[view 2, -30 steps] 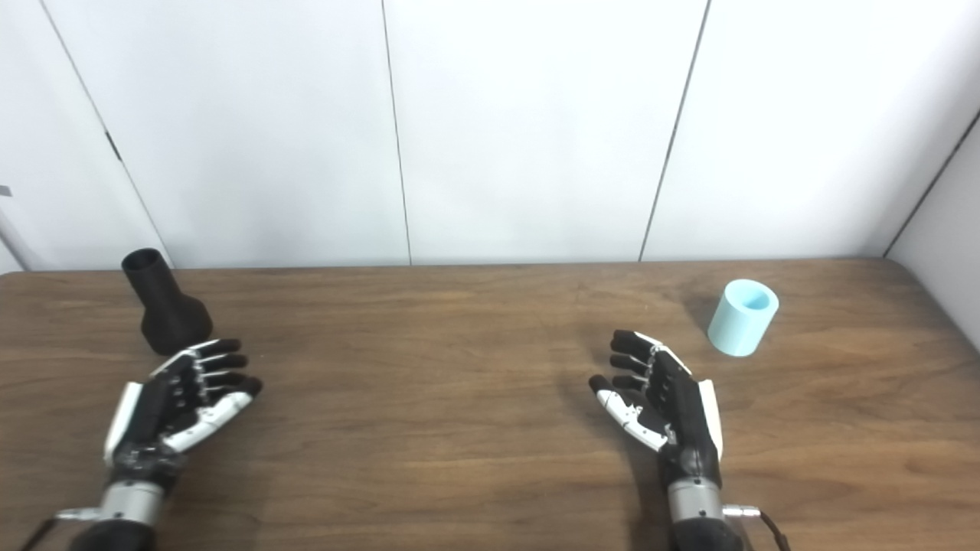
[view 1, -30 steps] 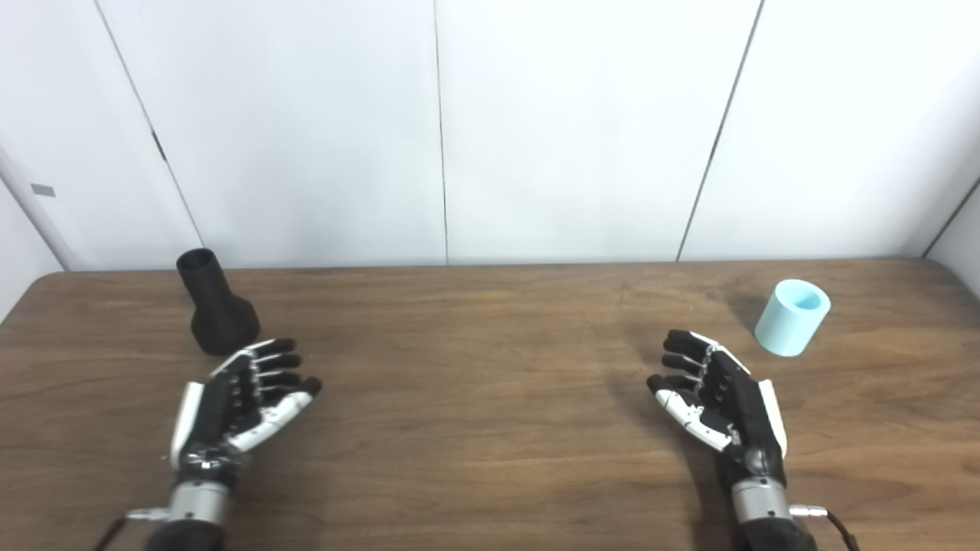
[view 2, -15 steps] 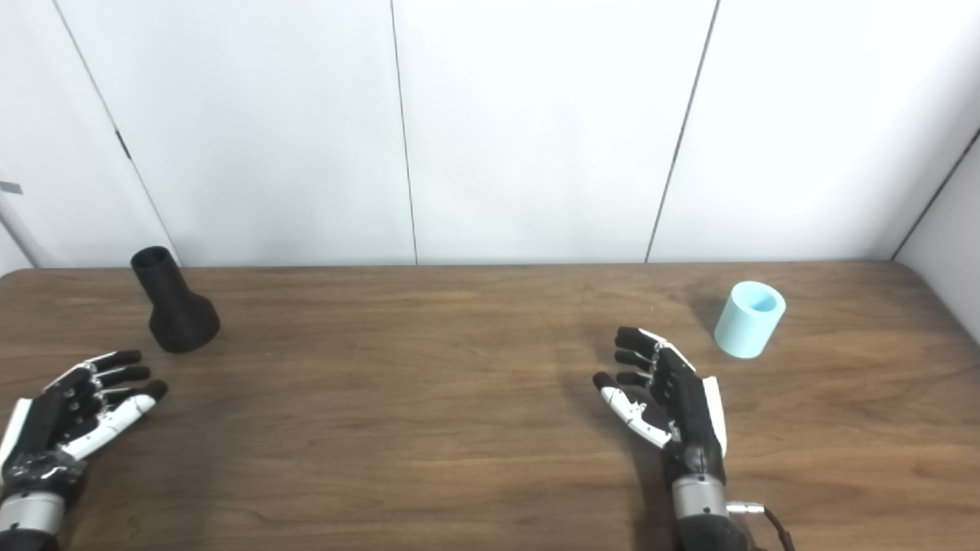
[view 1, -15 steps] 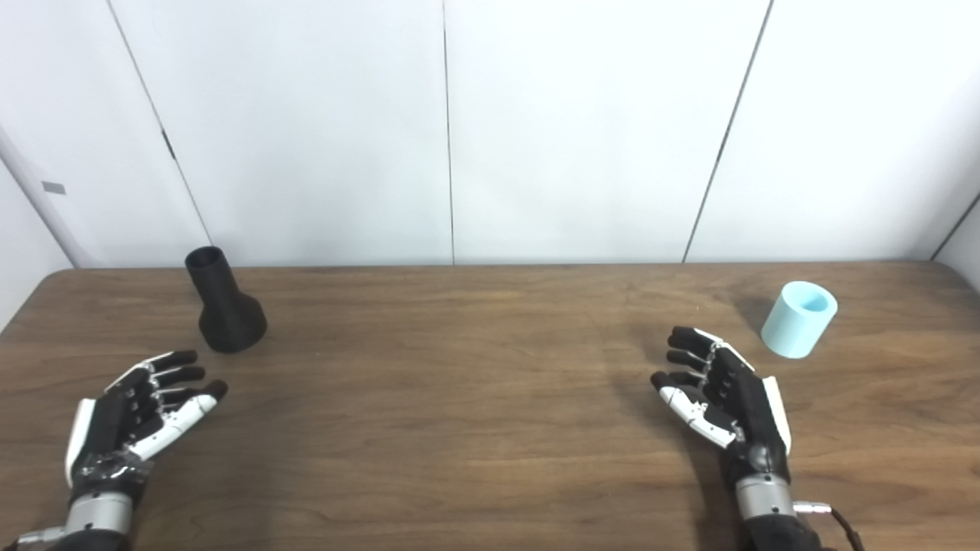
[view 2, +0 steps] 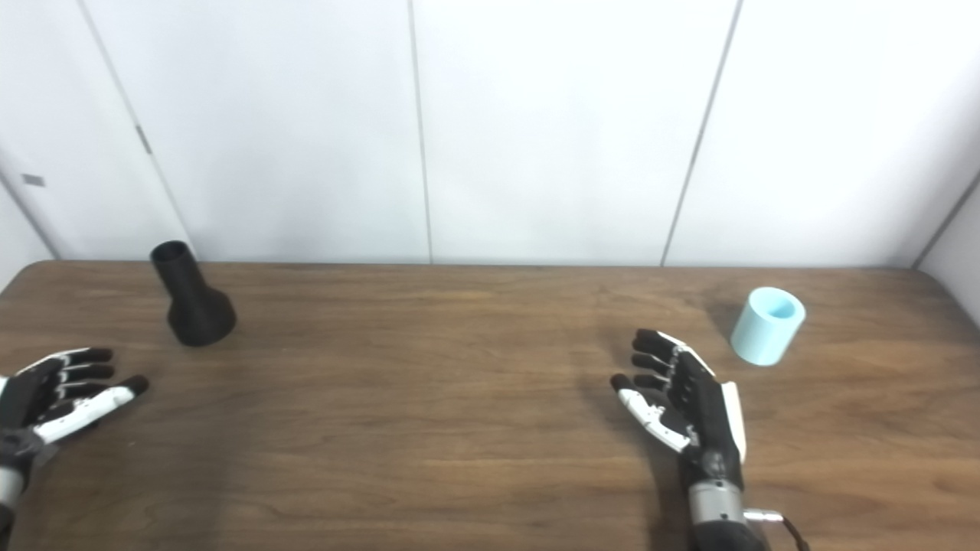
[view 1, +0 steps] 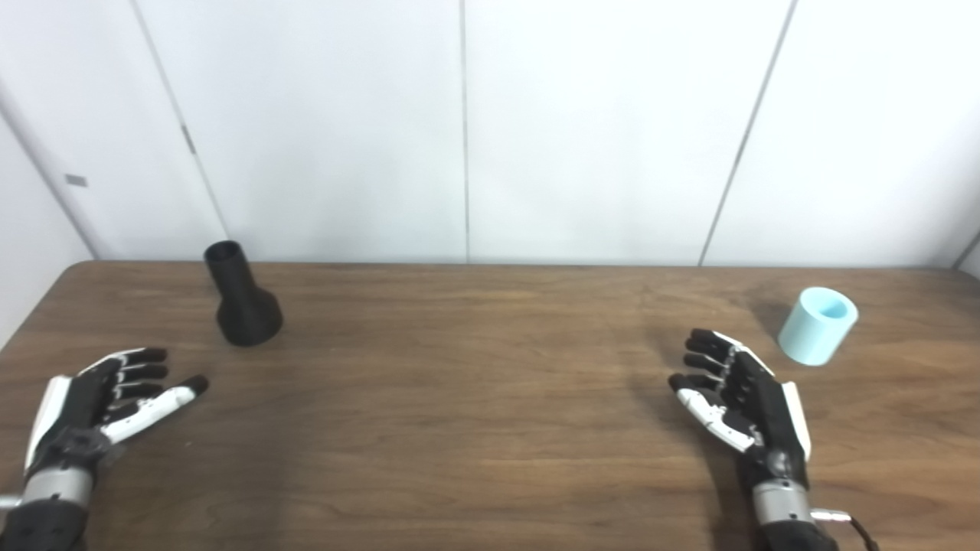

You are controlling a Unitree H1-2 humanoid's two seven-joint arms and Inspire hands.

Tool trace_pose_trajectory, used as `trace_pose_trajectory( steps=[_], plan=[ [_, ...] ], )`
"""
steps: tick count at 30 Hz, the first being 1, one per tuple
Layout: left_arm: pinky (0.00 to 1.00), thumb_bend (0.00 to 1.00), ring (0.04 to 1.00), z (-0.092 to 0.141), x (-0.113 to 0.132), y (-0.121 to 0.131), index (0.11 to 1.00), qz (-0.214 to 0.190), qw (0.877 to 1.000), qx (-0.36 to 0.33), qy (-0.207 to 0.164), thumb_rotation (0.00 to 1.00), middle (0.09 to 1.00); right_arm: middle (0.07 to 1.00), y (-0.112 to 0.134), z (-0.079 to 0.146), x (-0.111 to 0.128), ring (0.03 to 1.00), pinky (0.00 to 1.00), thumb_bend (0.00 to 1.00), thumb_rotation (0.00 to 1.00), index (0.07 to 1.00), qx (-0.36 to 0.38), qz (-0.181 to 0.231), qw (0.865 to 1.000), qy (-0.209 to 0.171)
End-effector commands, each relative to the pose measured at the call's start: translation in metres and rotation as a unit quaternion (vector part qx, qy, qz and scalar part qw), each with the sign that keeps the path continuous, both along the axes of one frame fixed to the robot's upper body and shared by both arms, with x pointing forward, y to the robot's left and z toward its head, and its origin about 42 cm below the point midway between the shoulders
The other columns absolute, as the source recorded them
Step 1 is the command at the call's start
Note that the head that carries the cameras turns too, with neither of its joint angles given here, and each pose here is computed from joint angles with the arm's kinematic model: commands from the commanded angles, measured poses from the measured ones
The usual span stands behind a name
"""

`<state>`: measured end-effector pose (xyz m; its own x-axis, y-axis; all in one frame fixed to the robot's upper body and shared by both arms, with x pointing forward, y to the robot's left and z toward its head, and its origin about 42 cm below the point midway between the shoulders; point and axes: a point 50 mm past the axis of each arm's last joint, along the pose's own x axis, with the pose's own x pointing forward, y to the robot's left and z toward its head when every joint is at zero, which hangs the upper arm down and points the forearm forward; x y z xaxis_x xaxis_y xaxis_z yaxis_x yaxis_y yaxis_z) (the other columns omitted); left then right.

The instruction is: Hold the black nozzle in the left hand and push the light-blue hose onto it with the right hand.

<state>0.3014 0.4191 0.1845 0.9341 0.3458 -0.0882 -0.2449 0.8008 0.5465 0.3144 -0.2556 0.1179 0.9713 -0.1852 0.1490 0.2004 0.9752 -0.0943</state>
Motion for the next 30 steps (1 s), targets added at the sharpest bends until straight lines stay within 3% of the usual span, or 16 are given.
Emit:
trace_pose_trajectory(
  steps=[1,3,6,7,9,12,19,28,30],
  plan=[
    [0.49,1.00,0.691,0.018,0.007,-0.003,0.759,-0.014,1.000,0.013,-0.017,0.29,0.745,0.722,-0.006,-0.008,-0.003,0.710,0.63,0.28,0.00,0.703,-0.004,-0.004,1.000,0.001],
    [0.49,1.00,0.710,0.021,0.009,-0.008,0.775,-0.021,1.000,0.005,-0.016,0.27,0.765,0.719,-0.008,-0.008,-0.003,0.707,0.62,0.28,0.00,0.701,0.001,-0.006,1.000,0.003],
    [0.65,0.92,0.821,0.022,0.018,-0.013,0.877,-0.045,0.998,0.038,-0.001,0.22,0.862,0.726,-0.010,-0.007,-0.003,0.717,0.64,0.28,0.00,0.704,0.006,-0.007,1.000,0.007],
    [0.75,0.88,0.866,0.020,0.021,-0.012,0.920,-0.052,0.997,0.055,0.007,0.15,0.901,0.728,-0.012,-0.008,-0.003,0.721,0.64,0.28,0.00,0.706,0.003,-0.008,1.000,0.007],
    [0.80,0.93,0.882,0.012,0.028,-0.007,0.942,-0.060,0.994,0.087,0.022,0.18,0.918,0.729,-0.015,-0.008,-0.003,0.723,0.65,0.28,0.00,0.708,-0.001,-0.009,1.000,0.008],
    [0.80,0.99,0.880,-0.001,0.037,0.001,0.940,-0.063,0.992,0.106,0.028,0.26,0.914,0.736,-0.022,-0.008,-0.003,0.728,0.65,0.28,0.00,0.716,-0.012,-0.009,1.000,0.008],
    [0.77,1.00,0.849,-0.018,0.051,0.005,0.927,-0.049,0.990,0.129,0.030,0.41,0.896,0.755,-0.040,-0.010,-0.002,0.749,0.68,0.28,0.00,0.736,0.010,-0.008,1.000,0.007],
    [0.77,1.00,0.859,-0.020,0.061,-0.013,0.924,-0.036,0.991,0.127,0.037,0.43,0.909,0.783,-0.060,-0.004,0.001,0.779,0.72,0.24,0.00,0.761,0.030,-0.002,1.000,0.011],
    [0.75,1.00,0.850,-0.019,0.065,-0.021,0.917,-0.031,0.991,0.124,0.040,0.42,0.906,0.752,-0.064,-0.002,0.002,0.745,0.67,0.28,0.09,0.721,0.036,0.000,0.999,0.013]
  ],
)
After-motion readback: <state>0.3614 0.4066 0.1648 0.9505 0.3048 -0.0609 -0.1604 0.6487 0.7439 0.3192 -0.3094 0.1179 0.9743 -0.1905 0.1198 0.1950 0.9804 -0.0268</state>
